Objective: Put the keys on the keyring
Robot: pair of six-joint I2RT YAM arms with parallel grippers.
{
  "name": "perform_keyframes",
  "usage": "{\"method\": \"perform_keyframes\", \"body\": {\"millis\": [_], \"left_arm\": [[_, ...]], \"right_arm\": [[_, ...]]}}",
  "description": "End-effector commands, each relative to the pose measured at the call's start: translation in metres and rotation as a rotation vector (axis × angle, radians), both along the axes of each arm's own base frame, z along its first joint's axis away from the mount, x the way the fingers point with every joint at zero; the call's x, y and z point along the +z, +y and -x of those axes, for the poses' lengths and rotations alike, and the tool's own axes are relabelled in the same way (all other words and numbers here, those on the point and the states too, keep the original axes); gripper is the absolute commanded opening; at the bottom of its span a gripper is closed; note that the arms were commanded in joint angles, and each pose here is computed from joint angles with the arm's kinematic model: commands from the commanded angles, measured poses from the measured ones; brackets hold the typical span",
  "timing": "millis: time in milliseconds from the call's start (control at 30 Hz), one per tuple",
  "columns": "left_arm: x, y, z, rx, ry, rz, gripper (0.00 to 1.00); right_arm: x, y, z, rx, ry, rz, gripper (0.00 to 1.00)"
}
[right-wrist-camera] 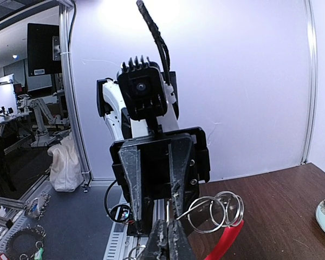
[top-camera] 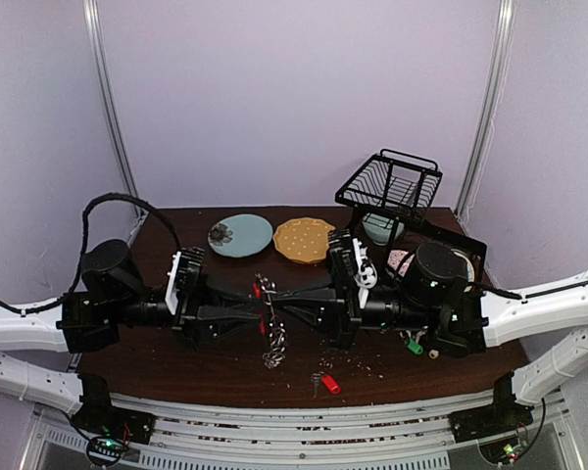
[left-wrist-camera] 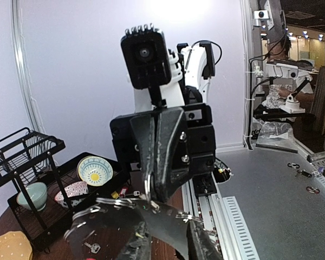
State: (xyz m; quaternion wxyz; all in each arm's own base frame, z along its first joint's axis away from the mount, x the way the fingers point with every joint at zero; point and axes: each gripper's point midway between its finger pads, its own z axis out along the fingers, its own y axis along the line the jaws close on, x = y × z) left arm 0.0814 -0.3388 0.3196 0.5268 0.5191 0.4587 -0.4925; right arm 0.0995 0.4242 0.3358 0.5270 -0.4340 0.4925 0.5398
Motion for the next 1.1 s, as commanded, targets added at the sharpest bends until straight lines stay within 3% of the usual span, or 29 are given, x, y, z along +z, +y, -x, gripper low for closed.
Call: {"method": "perform_keyframes", "body": {"millis": [0, 233, 567, 667, 767, 1033, 1067], "left_arm": [[0.021, -0.003, 0.005, -0.024, -0.030, 0.095, 0.25], [0.023, -0.006, -0.009, 0.058, -0.021, 0.103, 0.20], [0.031, -0.007, -0.003, 0.024, -0.028, 0.134, 0.15], [0.036, -0.003, -0.002, 0.026, -0.033, 0.160, 0.12], [0.036, -0.002, -0.002, 0.033, -0.035, 0.165, 0.01], [0.020, -0.005, -0.008, 0.064, -0.039, 0.076, 0.00], [0.016, -0.005, -0.013, 0.091, -0.045, 0.047, 0.00]], "right_arm": [[0.015, -0.001, -0.002, -0.012, -0.004, -0.075, 0.00], [0.014, 0.000, -0.001, -0.004, -0.008, -0.069, 0.00], [0.010, 0.002, -0.003, -0.016, -0.026, -0.038, 0.00], [0.010, 0.003, -0.003, -0.016, -0.033, -0.027, 0.00], [0.009, 0.003, -0.003, -0.017, -0.036, -0.021, 0.00], [0.010, -0.001, -0.002, -0.021, -0.051, -0.012, 0.00], [0.008, -0.001, -0.002, -0.021, -0.060, 0.008, 0.04]]}}
